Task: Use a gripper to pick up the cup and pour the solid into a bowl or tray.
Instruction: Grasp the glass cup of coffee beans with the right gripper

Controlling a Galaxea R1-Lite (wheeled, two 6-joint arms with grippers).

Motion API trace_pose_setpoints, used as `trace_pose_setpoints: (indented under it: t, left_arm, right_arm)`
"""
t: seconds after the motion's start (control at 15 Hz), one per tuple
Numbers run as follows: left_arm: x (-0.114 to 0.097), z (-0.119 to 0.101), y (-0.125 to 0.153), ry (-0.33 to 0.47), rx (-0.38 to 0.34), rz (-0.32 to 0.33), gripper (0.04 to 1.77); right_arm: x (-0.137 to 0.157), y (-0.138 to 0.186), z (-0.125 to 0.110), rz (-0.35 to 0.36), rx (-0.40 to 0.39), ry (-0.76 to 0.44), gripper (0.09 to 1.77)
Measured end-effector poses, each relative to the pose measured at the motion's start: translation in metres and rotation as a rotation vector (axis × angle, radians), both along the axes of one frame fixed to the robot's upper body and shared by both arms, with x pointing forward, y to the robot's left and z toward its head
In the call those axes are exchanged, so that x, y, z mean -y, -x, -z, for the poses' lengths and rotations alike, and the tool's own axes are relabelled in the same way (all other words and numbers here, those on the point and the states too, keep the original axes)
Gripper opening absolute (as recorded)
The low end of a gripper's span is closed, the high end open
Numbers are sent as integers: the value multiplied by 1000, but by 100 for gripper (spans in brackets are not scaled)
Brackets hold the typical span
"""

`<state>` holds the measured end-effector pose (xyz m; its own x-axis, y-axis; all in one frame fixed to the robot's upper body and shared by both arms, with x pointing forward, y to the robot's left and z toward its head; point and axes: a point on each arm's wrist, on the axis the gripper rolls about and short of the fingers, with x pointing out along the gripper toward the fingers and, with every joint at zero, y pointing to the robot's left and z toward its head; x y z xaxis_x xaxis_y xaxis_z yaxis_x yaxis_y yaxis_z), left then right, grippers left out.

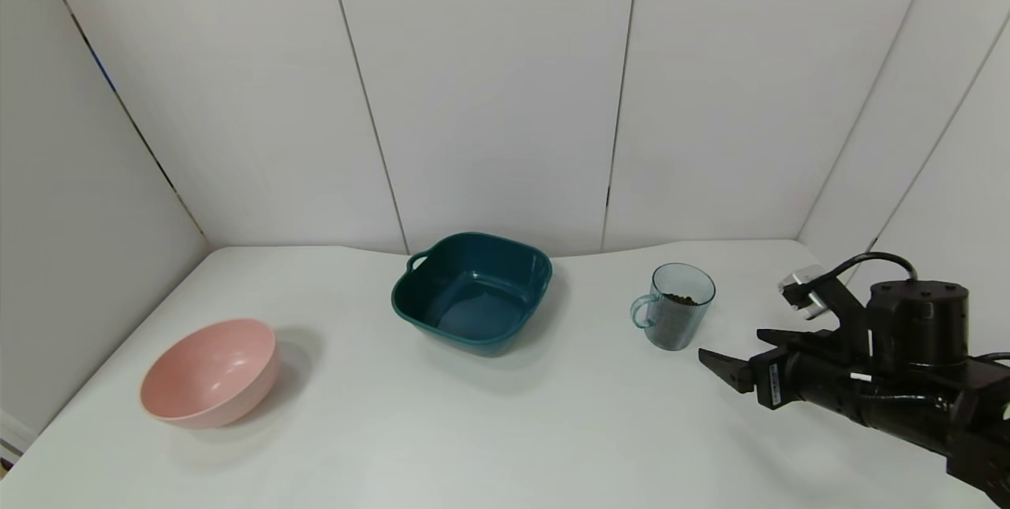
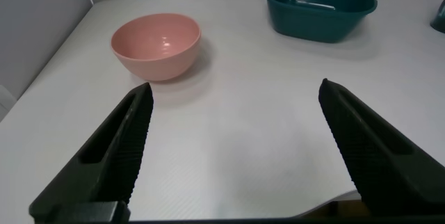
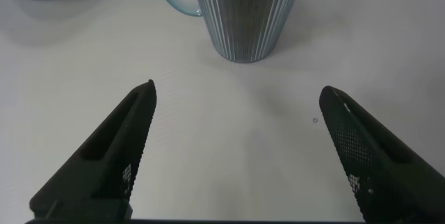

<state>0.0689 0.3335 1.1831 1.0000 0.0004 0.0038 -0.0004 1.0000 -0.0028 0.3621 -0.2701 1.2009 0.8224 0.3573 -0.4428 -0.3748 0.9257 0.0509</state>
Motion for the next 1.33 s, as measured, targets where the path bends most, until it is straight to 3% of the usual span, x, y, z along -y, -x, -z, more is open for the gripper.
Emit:
trace_pose_setpoints:
  t: [0.33, 0.67, 1.33]
  left_arm:
    - [0, 0, 0, 0, 0, 0, 172]
    - [0, 0, 0, 0, 0, 0, 172]
    - [0, 0, 0, 0, 0, 0, 172]
  right_arm:
    - [-9, -26, 27, -3, 15, -9, 171]
    - [-18, -45, 34, 14, 32, -1, 171]
    - [-32, -72, 51, 27, 164, -24, 171]
